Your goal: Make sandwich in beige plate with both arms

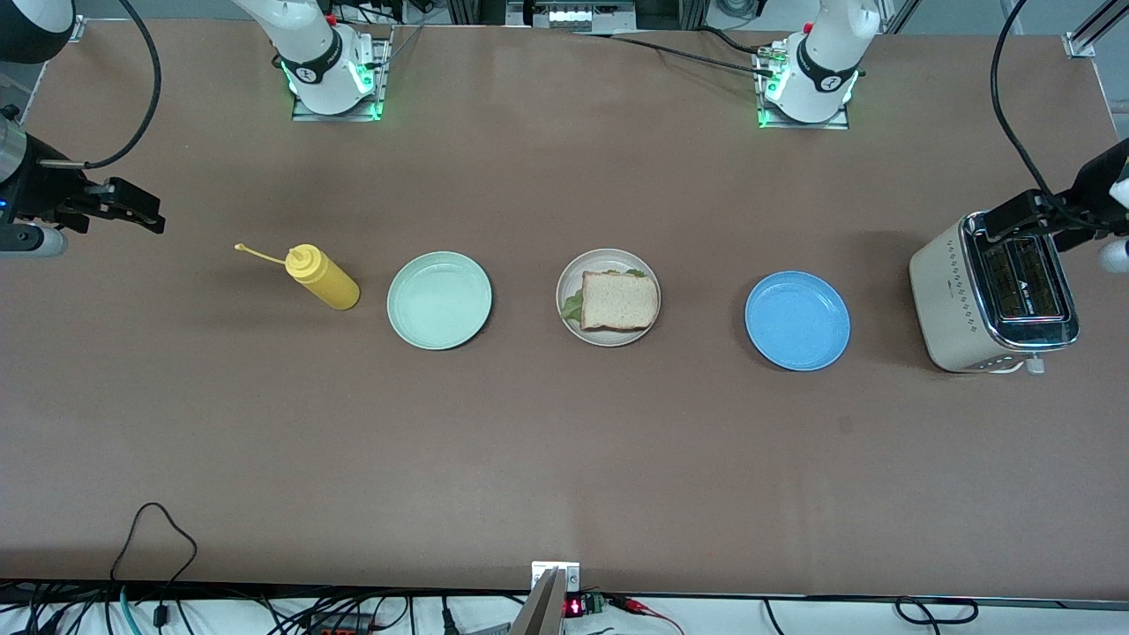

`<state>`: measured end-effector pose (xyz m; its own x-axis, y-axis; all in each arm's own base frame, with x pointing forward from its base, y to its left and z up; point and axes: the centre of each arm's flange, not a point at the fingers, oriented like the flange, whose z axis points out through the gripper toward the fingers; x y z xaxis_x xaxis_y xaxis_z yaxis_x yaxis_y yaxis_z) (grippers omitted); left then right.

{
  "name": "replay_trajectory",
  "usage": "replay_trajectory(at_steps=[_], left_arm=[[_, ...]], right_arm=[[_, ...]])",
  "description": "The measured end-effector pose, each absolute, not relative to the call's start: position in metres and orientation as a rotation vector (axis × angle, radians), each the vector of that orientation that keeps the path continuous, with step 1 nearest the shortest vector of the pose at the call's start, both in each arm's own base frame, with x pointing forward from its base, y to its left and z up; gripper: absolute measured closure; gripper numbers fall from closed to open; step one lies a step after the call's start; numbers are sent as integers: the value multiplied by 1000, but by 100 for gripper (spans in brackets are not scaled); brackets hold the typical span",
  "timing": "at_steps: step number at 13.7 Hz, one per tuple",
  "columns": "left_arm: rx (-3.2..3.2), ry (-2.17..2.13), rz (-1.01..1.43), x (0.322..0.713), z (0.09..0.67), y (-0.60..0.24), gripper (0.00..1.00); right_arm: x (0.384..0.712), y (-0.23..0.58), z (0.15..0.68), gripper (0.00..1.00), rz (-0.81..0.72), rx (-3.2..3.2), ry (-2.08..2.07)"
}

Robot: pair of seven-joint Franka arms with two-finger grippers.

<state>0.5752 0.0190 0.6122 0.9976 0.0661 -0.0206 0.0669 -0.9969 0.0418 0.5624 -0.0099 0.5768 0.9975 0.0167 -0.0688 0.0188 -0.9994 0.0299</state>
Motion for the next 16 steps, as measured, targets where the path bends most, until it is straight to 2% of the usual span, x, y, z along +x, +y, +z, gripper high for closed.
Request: replay_trajectory(at_steps=[11,16], left_arm=[[3090,96,-39,576,593,24,0],[3093,89,-58,557,596,20,0]], right_arm=[[563,-10,576,0,-106,3109,27],[563,-11,575,0,-106,3109,24]])
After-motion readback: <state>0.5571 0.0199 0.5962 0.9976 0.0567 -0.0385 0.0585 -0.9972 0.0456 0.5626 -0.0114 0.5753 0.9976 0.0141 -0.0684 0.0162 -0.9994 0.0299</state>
